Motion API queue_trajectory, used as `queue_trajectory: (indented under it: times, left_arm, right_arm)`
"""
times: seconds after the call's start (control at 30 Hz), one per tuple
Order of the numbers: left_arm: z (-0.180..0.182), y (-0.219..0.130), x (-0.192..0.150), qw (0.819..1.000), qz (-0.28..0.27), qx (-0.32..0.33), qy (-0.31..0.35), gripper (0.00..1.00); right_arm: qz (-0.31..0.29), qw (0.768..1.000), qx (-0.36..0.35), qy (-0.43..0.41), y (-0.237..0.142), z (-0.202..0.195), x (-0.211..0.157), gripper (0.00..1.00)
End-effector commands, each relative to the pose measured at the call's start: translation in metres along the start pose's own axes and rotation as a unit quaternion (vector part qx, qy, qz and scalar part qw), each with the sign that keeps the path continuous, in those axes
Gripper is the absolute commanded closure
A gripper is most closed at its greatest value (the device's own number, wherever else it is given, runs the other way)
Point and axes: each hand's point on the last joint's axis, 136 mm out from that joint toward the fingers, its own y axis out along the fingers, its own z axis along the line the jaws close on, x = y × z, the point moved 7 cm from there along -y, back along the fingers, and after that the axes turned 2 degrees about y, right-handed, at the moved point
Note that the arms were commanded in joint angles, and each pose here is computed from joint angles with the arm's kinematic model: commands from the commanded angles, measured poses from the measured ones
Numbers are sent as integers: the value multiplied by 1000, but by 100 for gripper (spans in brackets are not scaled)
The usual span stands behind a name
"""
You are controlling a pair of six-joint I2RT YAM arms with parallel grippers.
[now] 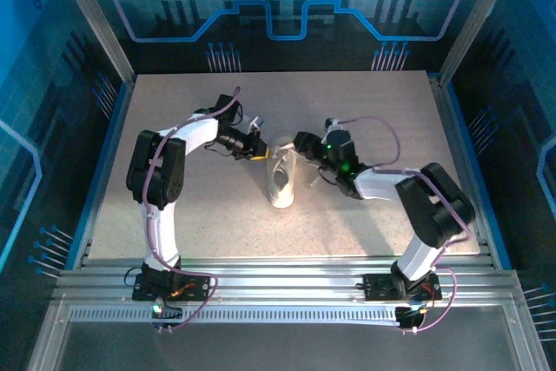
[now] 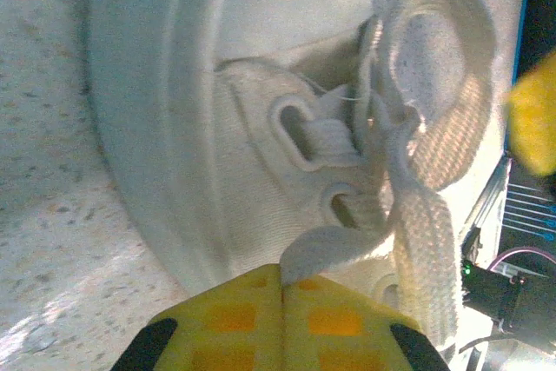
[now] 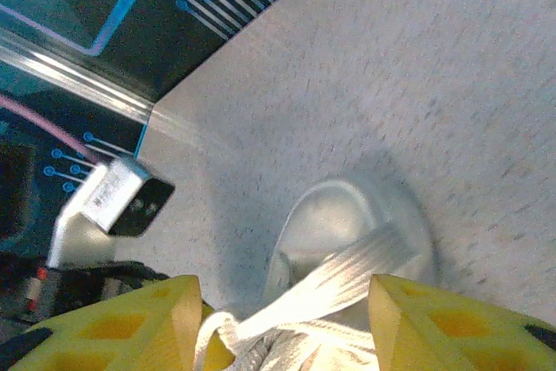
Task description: Tie the shoes
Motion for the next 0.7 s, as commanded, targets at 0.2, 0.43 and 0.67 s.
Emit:
queue_trajectory:
  times: [0.2,0.43,0.67]
  left_arm:
    - [-3,-21,3,999,-18,23,17,100]
    - [-5,-26,-2,999,-17,28,19,100]
    - [-7,-35,-5,999,-23,32,19,100]
  right_arm:
    - [227,943,-187,-154,-37,-40,-4,36]
    - [299,916,-226,-145,-17,-68,-29,34]
    - [354,869,-284,-199,1,-75,-50,42]
